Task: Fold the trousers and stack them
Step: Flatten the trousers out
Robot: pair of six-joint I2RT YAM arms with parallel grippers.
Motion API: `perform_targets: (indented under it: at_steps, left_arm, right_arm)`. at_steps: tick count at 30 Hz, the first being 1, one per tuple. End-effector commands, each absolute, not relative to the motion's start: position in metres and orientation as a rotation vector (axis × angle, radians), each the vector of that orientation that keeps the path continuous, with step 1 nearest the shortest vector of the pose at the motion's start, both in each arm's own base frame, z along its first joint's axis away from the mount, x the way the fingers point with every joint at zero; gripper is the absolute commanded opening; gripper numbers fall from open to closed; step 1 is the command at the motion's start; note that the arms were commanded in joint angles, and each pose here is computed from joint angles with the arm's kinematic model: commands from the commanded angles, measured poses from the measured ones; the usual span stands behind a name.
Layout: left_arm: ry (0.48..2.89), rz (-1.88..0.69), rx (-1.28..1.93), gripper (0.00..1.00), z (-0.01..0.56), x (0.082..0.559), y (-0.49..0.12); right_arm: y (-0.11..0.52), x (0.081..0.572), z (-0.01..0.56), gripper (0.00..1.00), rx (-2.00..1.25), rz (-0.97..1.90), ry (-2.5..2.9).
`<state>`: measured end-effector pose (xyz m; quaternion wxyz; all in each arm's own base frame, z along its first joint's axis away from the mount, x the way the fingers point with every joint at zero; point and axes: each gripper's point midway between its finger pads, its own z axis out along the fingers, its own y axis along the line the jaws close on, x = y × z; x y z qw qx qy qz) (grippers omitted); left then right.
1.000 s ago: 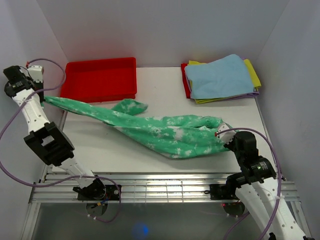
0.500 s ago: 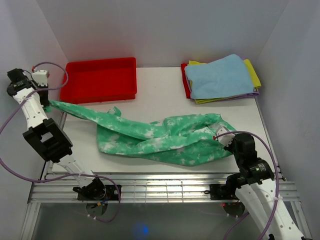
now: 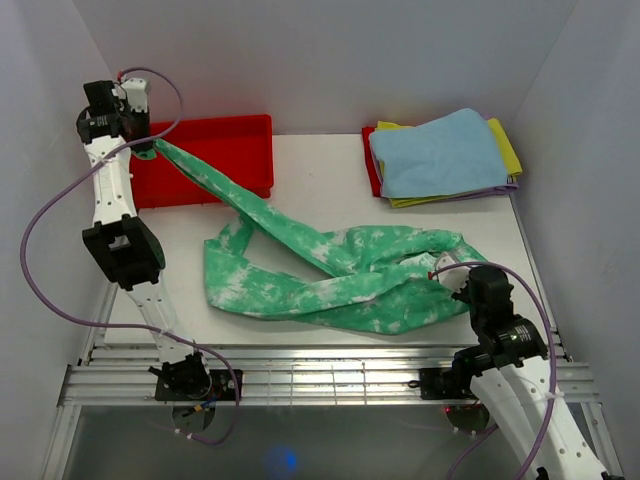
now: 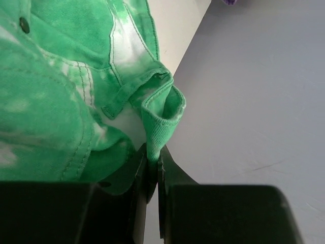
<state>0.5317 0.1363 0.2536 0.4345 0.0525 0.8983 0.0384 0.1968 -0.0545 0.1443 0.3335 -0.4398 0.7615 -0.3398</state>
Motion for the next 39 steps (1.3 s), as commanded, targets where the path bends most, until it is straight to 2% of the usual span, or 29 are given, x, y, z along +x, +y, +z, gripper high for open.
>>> perform_targets:
  at_steps: [1, 2, 3, 4, 5, 6, 8, 9, 13, 17, 19, 29, 39]
  left_arm:
    - [2.224, 0.164, 0.077, 0.34, 0.265, 0.535, 0.156]
    - [2.282, 0.104, 0.129, 0.51, 0.253, 0.522, 0.145]
    - [2.290, -0.016, 0.219, 0.55, 0.248, 0.514, 0.124]
    - [2.357, -0.191, 0.449, 0.59, 0.225, 0.448, 0.082]
    - [2.352, -0.206, 0.455, 0.59, 0.226, 0.447, 0.080]
    - [2.390, -0.231, 0.492, 0.61, 0.213, 0.414, 0.070]
    - [2.428, -0.253, 0.501, 0.61, 0.199, 0.385, 0.063]
    - [2.489, -0.311, 0.494, 0.61, 0.174, 0.362, 0.054]
    - [2.501, -0.456, 0.479, 0.58, 0.152, 0.322, 0.025]
    - [2.525, -0.568, 0.368, 0.48, 0.128, 0.328, 0.014]
    - [2.482, -0.554, 0.341, 0.47, 0.124, 0.348, 0.011]
    - [2.463, -0.459, 0.364, 0.58, 0.089, 0.417, -0.022]
    - [2.504, -0.383, 0.398, 0.62, 0.058, 0.441, -0.027]
  right_arm:
    - [-0.063, 0.201, 0.171, 0.08, -1.063, -0.971, 1.933]
    - [-0.063, 0.200, 0.169, 0.08, -1.065, -0.967, 1.935]
    - [-0.062, 0.200, 0.168, 0.08, -1.073, -0.954, 1.940]
    - [-0.058, 0.202, 0.170, 0.08, -1.058, -0.919, 1.953]
    - [-0.056, 0.204, 0.171, 0.08, -1.063, -0.912, 1.953]
    - [-0.055, 0.205, 0.171, 0.08, -1.060, -0.901, 1.963]
    - [-0.051, 0.209, 0.168, 0.08, -1.058, -0.865, 1.994]
    - [-0.050, 0.210, 0.167, 0.08, -1.055, -0.855, 2.003]
    - [-0.043, 0.215, 0.161, 0.08, -1.060, -0.800, 2.036]
    - [-0.043, 0.216, 0.161, 0.08, -1.044, -0.790, 2.053]
    - [-0.043, 0.216, 0.161, 0.08, -1.034, -0.790, 2.057]
    - [-0.046, 0.214, 0.159, 0.08, -1.009, -0.799, 2.072]
    - [-0.042, 0.212, 0.139, 0.08, -1.014, -0.755, 2.120]
